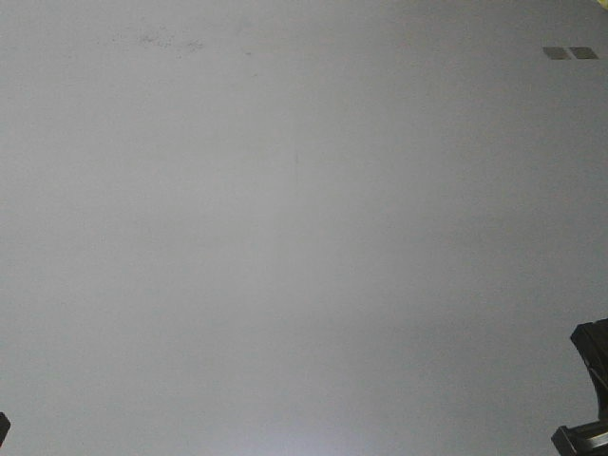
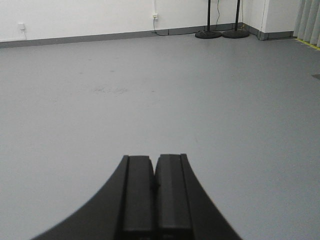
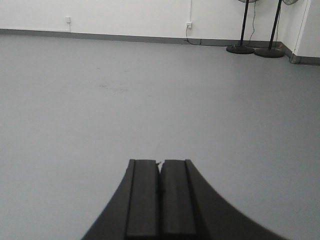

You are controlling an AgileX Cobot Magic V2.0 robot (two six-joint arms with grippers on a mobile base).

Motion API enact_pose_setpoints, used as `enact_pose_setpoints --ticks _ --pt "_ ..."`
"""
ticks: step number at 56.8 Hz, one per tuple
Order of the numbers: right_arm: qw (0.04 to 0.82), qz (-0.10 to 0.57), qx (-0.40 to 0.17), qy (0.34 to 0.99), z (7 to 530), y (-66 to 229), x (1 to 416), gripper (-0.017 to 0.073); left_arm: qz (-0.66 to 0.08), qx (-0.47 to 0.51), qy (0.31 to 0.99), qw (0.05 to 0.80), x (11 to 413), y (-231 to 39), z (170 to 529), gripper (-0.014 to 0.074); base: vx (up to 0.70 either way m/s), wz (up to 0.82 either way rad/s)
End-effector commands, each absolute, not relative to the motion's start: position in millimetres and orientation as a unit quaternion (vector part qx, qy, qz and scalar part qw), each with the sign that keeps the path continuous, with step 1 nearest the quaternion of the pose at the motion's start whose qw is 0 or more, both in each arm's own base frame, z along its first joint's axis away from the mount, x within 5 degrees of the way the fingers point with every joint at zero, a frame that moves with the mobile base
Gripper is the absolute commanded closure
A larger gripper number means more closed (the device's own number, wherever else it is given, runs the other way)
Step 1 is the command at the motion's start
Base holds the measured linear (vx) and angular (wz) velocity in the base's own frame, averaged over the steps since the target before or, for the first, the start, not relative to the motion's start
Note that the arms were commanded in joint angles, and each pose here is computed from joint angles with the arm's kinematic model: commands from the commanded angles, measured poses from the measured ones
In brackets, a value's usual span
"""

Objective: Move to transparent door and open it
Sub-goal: 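Drive the base forward across the grey floor toward the wooden platform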

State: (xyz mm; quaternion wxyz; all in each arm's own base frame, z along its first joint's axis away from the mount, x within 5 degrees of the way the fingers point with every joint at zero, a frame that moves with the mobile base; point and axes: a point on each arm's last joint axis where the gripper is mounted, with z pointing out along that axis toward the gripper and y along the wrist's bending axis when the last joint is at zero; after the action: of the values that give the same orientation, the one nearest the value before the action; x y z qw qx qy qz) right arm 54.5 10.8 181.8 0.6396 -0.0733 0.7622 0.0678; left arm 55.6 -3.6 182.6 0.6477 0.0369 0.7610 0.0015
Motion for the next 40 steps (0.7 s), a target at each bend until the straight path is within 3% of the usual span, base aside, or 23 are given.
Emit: enact_pose_setpoints --ticks 1,40 --pt "0.676 0.068 -0.072 0.730 188.9 10.8 54.6 0.0564 -0.001 0.031 0.734 0.679 55.8 -3.1 187.6 0.0591 0.00 -0.01" --pt "0.676 0.068 -0.072 0.730 188.9 10.8 54.6 0.0564 -0.001 0.031 0.734 0.679 55.8 -3.1 187.6 0.0591 0.00 -0.01"
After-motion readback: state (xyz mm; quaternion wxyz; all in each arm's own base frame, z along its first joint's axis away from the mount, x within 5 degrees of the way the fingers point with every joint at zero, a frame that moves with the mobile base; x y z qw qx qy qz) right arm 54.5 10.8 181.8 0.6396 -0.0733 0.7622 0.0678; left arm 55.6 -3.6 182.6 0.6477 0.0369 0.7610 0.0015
